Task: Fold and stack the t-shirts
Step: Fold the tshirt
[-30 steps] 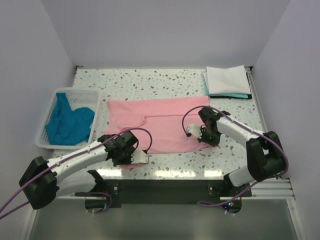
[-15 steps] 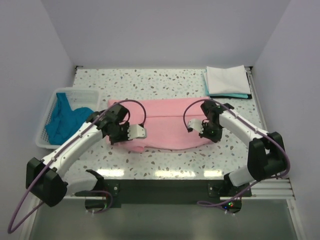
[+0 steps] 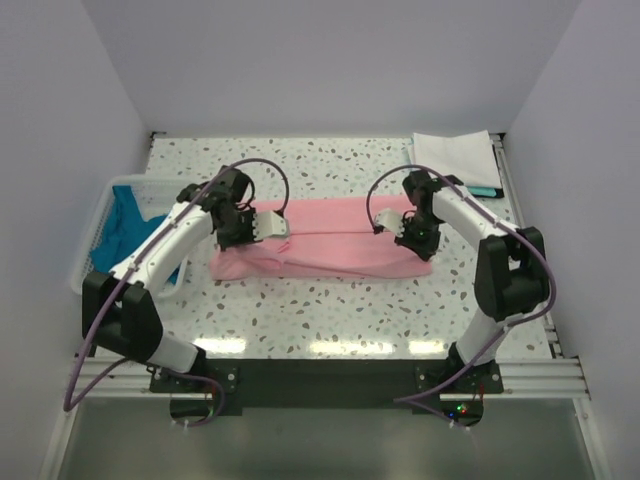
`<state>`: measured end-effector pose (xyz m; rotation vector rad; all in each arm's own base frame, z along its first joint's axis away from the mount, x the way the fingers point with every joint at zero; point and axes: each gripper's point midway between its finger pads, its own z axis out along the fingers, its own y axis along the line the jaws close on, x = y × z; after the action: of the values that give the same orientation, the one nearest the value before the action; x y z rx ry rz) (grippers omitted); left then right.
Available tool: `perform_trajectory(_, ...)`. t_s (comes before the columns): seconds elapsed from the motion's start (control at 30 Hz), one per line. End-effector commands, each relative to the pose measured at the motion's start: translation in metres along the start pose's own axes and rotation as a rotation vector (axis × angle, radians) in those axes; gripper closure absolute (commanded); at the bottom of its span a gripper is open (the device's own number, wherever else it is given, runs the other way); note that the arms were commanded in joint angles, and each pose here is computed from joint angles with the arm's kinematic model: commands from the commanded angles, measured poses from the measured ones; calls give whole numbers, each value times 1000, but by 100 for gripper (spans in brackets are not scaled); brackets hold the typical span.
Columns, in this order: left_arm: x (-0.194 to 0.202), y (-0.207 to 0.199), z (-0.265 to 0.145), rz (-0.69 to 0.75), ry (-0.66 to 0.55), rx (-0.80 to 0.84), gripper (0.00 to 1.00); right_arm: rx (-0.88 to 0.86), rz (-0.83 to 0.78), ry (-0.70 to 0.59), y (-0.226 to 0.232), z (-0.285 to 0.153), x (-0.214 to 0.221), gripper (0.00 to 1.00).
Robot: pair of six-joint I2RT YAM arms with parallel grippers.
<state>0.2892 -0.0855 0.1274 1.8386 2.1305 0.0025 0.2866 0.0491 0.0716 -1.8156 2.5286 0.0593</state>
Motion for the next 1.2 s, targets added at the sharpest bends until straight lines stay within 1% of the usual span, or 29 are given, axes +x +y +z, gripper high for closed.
perform_trajectory(0.0,-9,31,0,38,-27,-52,100,-6,-17,-11,-13,-5,-6,100)
perform_trajectory(0.17,-8,51,8,38,-19,-56,100,-31,4,-2,-26,4,-10,100)
perform_trajectory(0.43,-5,66,25,15,-11,-38,100,-26,-13,12,-48,8,-17,100)
perform_trajectory(0.7,1,70,34,6,0,-26,100,-31,-26,29,-62,15,-22,100)
perform_trajectory(1.17,8,82,46,-10,19,-40,100,-49,-36,50,-70,24,-20,100)
